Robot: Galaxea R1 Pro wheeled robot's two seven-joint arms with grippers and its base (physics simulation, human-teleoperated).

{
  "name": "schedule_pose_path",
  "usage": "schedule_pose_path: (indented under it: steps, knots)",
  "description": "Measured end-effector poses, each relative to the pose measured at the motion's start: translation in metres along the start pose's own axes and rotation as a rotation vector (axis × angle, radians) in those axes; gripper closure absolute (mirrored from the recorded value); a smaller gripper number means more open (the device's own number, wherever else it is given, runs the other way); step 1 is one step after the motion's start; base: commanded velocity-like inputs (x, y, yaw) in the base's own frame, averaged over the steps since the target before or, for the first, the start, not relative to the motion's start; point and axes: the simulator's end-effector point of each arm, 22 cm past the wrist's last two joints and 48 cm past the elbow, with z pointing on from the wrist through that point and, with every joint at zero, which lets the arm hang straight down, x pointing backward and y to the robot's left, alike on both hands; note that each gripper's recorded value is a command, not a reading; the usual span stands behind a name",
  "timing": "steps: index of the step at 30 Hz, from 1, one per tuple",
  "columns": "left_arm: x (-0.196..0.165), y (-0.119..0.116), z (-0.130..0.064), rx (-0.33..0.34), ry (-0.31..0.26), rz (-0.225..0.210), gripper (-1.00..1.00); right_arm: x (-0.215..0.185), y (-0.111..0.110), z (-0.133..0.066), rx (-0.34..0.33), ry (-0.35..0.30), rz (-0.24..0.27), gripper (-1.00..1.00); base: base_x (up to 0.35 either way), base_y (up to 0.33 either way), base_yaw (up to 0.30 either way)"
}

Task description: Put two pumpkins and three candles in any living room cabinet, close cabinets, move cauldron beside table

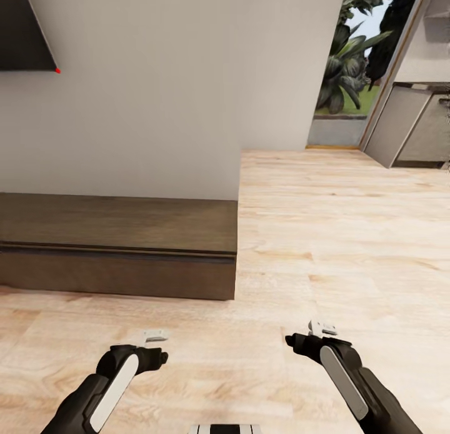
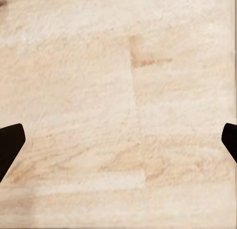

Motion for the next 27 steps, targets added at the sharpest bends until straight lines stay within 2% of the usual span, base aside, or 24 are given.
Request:
schedule_pose_path:
  steps: [6,10,14,18,19,23,27]
  knots:
    - [0.003,0.045,0.002,-0.058,0.015,-0.129,-1.0,0.022,-0.026,0.016,0.063,0.001,0.043,-1.0,0.0,0.0,0.0]
    - [0.025,0.067,0.018,-0.105,0.033,-0.188,-1.0,0.025,-0.019,0.014,0.063,-0.009,0.015,-1.0,0.0,0.0,0.056]
    - [0.03,0.078,0.021,-0.135,0.014,-0.21,-1.0,0.024,-0.006,0.009,0.051,-0.02,-0.033,-1.0,0.0,0.0,0.234]
    - [0.029,0.094,0.013,-0.211,0.017,-0.217,-1.0,0.02,0.001,0.003,0.042,-0.024,-0.048,-1.0,0.0,0.0,0.109]
    - [0.025,0.099,0.011,-0.235,-0.005,-0.228,-1.0,0.021,0.005,0.002,0.034,-0.02,-0.059,-1.0,0.0,0.0,0.011]
    - [0.017,0.1,0.003,-0.241,-0.017,-0.236,-1.0,0.021,0.017,-0.003,0.021,-0.025,-0.091,-1.0,0.0,0.0,0.004]
    - [0.012,0.1,-0.004,-0.242,-0.02,-0.242,-1.0,0.013,0.025,-0.01,0.009,-0.055,-0.101,-1.0,0.0,0.0,0.0]
